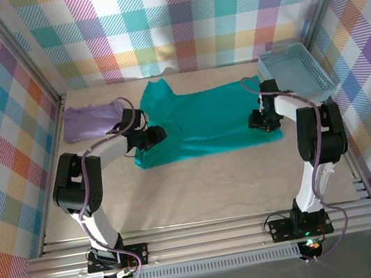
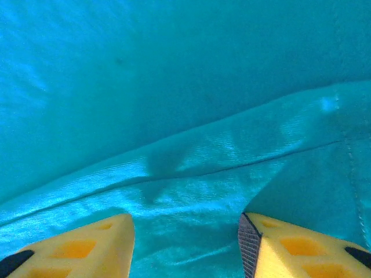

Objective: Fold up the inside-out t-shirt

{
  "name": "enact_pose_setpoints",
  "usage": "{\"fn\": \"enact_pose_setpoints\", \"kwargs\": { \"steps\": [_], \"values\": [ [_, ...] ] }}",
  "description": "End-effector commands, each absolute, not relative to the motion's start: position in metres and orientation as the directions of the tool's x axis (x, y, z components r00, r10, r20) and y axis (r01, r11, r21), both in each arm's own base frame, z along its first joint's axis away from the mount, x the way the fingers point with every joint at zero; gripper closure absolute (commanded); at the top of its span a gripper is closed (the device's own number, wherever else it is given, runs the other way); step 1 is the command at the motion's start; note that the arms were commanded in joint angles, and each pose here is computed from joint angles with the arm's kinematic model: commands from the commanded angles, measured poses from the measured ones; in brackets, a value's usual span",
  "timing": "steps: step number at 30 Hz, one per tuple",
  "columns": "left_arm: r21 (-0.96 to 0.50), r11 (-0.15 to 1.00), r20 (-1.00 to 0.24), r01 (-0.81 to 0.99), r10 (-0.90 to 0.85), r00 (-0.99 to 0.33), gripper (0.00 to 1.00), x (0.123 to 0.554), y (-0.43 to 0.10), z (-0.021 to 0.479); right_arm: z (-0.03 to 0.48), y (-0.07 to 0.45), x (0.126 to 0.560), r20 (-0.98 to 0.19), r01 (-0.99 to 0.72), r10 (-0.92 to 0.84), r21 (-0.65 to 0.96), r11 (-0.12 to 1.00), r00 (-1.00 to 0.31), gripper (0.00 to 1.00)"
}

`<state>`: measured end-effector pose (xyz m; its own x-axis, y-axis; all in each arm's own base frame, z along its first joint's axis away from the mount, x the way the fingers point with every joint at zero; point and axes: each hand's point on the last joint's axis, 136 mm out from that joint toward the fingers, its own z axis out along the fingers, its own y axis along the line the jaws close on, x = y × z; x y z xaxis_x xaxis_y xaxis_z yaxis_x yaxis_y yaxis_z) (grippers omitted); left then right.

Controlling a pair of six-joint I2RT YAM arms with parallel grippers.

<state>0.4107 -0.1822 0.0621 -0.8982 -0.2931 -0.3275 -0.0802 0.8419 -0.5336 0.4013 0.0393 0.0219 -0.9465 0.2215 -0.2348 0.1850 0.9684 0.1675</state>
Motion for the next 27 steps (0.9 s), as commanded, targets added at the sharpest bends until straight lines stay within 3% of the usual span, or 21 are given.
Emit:
{"fn": "enact_pose_setpoints", "kwargs": {
  "steps": [1, 5, 10, 15, 18, 21, 25, 27],
  "values": [
    [-0.470, 0.877, -0.301, -0.101, -0.267, -0.916, 0.53, 0.401, -0.175, 0.047, 0.010, 0.036, 0.382, -0.138, 0.198, 0.213, 0.117, 0.973, -0.967, 0.50],
    [-0.436, 0.890, -0.236, -0.131, -0.253, -0.938, 0.55, 0.371, -0.166, 0.023, 0.001, 0.035, 0.351, -0.042, 0.215, 0.220, 0.095, 0.972, -0.975, 0.52],
    [-0.398, 0.902, -0.140, -0.168, -0.240, -0.961, 0.56, 0.304, -0.151, -0.003, -0.004, 0.038, 0.299, 0.067, 0.293, 0.288, 0.097, 0.951, -0.955, 0.53],
    [-0.386, 0.890, -0.055, -0.242, -0.284, -0.957, 0.56, 0.228, -0.139, -0.013, 0.008, 0.049, 0.253, 0.095, 0.371, 0.360, 0.146, 0.917, -0.928, 0.54],
    [-0.390, 0.886, -0.049, -0.251, -0.293, -0.955, 0.55, 0.206, -0.139, -0.003, 0.019, 0.042, 0.230, 0.072, 0.408, 0.402, 0.122, 0.905, -0.913, 0.54],
    [-0.397, 0.897, -0.181, -0.194, -0.284, -0.941, 0.54, 0.235, -0.140, 0.036, 0.047, 0.041, 0.246, -0.057, 0.388, 0.403, 0.178, 0.904, -0.913, 0.53],
    [-0.391, 0.916, -0.411, -0.090, -0.262, -0.873, 0.52, 0.311, -0.146, 0.099, 0.089, 0.045, 0.313, -0.296, 0.275, 0.346, 0.256, 0.927, -0.890, 0.49],
    [-0.391, 0.917, -0.477, -0.076, -0.272, -0.836, 0.51, 0.348, -0.149, 0.118, 0.096, 0.037, 0.349, -0.380, 0.266, 0.334, 0.222, 0.938, -0.863, 0.47]
  ]
}}
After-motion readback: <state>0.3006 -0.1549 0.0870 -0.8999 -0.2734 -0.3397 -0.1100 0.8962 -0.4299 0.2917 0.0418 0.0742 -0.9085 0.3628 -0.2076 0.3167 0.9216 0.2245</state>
